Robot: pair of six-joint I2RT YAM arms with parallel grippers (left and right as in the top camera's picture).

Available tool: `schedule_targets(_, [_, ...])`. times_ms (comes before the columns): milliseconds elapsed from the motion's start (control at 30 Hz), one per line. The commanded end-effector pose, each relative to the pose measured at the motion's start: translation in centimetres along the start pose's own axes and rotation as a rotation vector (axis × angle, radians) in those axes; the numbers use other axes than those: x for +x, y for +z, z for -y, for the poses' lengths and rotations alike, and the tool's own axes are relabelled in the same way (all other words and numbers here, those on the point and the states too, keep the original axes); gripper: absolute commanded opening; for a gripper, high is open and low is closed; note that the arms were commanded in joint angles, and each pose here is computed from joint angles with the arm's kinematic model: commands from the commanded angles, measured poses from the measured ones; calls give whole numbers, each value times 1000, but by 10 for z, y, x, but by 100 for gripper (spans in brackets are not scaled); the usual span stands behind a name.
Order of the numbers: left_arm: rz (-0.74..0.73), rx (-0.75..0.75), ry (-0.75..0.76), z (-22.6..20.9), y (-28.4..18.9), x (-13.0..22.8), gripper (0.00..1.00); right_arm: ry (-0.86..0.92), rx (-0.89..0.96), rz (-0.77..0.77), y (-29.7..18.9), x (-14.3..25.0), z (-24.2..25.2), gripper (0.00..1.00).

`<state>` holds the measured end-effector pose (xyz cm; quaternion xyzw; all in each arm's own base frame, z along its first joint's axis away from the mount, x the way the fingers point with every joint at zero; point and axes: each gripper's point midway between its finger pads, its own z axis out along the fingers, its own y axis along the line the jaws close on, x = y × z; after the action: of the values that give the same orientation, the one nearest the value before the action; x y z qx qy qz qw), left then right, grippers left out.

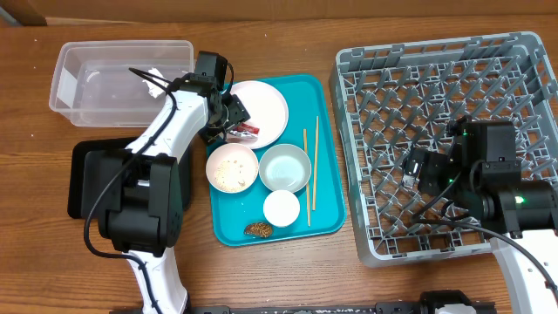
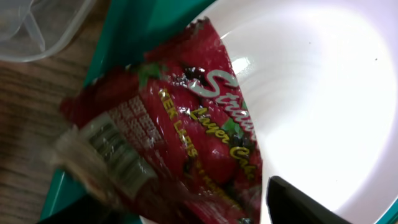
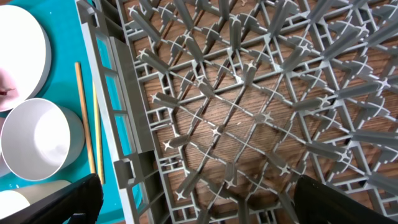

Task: Sort waste into correct bins and load items into the dishwasher
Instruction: 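Carry the red wrapper to the clear bin and release it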

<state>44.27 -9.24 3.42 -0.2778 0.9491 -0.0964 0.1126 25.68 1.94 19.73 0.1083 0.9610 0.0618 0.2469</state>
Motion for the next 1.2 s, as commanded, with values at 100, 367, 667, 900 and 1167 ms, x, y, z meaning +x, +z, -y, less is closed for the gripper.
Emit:
schedule_targets(100, [-7,3,-6,0,5,0,38,3,-10,33,-8,-8,-2,100])
schedule_targets(367, [-28,15,2,2,2,4,4,3,-9,32,-8,-8,-2,100])
schedule_targets(667, [74,88,79,18,-53,-10,4,3,-9,32,-8,-8,-2,100])
schedule_targets(900, [390,-3,125,2,-130,-56,4,3,-10,32,-8,-8,-2,100])
schedule_targets(1167, [597,-167,13,-68,-153,-130,4,3,-10,31,-8,-8,-2,100])
